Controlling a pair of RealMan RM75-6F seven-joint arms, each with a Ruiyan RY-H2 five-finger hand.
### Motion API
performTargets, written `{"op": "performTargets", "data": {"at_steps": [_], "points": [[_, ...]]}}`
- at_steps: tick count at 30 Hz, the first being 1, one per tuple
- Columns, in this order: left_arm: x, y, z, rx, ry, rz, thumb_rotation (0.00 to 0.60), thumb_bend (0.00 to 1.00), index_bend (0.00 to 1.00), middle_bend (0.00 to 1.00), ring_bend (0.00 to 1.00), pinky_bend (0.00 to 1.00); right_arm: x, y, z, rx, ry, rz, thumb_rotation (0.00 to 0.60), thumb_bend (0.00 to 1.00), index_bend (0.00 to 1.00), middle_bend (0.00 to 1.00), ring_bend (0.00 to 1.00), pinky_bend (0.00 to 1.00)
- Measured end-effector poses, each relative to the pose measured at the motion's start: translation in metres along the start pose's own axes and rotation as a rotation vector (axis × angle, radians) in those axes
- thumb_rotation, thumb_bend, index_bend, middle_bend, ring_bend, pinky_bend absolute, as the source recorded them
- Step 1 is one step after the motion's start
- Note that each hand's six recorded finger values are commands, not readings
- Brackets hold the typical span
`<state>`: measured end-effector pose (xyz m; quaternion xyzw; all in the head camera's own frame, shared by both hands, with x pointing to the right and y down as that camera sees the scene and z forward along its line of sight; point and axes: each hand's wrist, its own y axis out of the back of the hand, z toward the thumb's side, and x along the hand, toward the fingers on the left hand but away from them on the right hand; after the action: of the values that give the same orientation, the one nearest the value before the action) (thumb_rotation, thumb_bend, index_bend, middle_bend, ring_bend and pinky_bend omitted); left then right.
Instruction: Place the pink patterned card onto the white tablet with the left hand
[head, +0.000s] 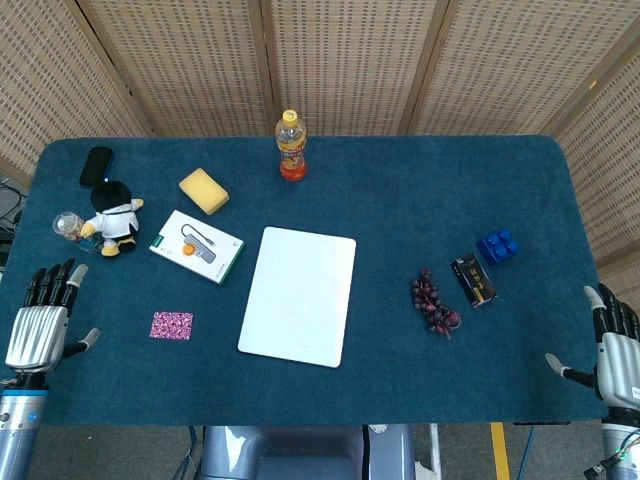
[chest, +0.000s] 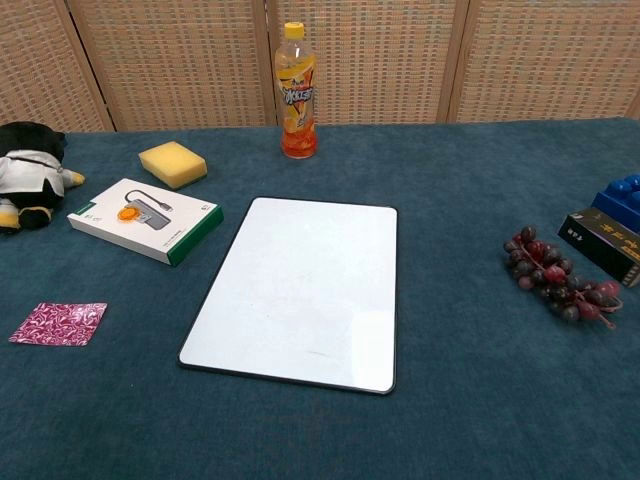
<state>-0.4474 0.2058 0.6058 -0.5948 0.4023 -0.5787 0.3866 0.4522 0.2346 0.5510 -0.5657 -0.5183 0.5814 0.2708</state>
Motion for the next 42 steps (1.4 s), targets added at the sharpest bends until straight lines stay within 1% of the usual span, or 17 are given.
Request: {"op": "performTargets", "data": {"at_steps": [5,12,15,17,20,22,25,33,42], "points": [[0.0,-0.002,-0.001,-0.005,0.001,0.011,0.6,0.0,0.0,0.0,0.0,0.0,0.0,0.0,0.0,0.0,-0.002,-0.002,0.6,0.05,0.04,0.02,0.0,0.0],[0.0,-0.008,0.005,-0.032,-0.012,-0.038,0.6,0.0,0.0,0.0,0.0,0.0,0.0,0.0,0.0,-0.001,0.001,-0.001,0.6,0.05,0.04,0.02,0.0,0.0],[0.002,-0.013,0.013,-0.053,-0.029,-0.087,0.6,0.01,0.06,0.0,0.0,0.0,0.0,0.0,0.0,-0.001,0.0,0.001,0.6,0.05,0.04,0.02,0.0,0.0],[0.005,-0.019,0.022,-0.071,-0.044,-0.134,0.6,0.06,0.13,0.0,0.0,0.0,0.0,0.0,0.0,-0.002,-0.001,0.001,0.6,0.05,0.04,0.02,0.0,0.0],[0.01,-0.031,0.034,-0.089,-0.065,-0.212,0.6,0.15,0.26,0.0,0.0,0.0,0.0,0.0,0.0,-0.004,-0.002,0.002,0.6,0.05,0.04,0.02,0.0,0.0],[0.013,-0.04,0.042,-0.094,-0.072,-0.265,0.6,0.17,0.3,0.0,0.0,0.0,0.0,0.0,0.0,-0.005,-0.002,0.003,0.6,0.05,0.04,0.02,0.0,0.0],[0.019,-0.05,0.05,-0.095,-0.067,-0.309,0.6,0.18,0.3,0.0,0.0,0.0,0.0,0.0,0.0,-0.006,-0.001,0.005,0.6,0.05,0.04,0.02,0.0,0.0],[0.026,-0.07,0.064,-0.105,-0.04,-0.372,0.6,0.18,0.3,0.0,0.0,0.0,0.0,0.0,-0.001,-0.01,-0.001,0.008,0.6,0.05,0.04,0.02,0.0,0.0],[0.033,-0.085,0.071,-0.099,-0.023,-0.413,0.6,0.19,0.3,0.0,0.0,0.0,0.0,0.0,-0.001,-0.01,0.0,0.008,0.6,0.05,0.04,0.02,0.0,0.0]]}}
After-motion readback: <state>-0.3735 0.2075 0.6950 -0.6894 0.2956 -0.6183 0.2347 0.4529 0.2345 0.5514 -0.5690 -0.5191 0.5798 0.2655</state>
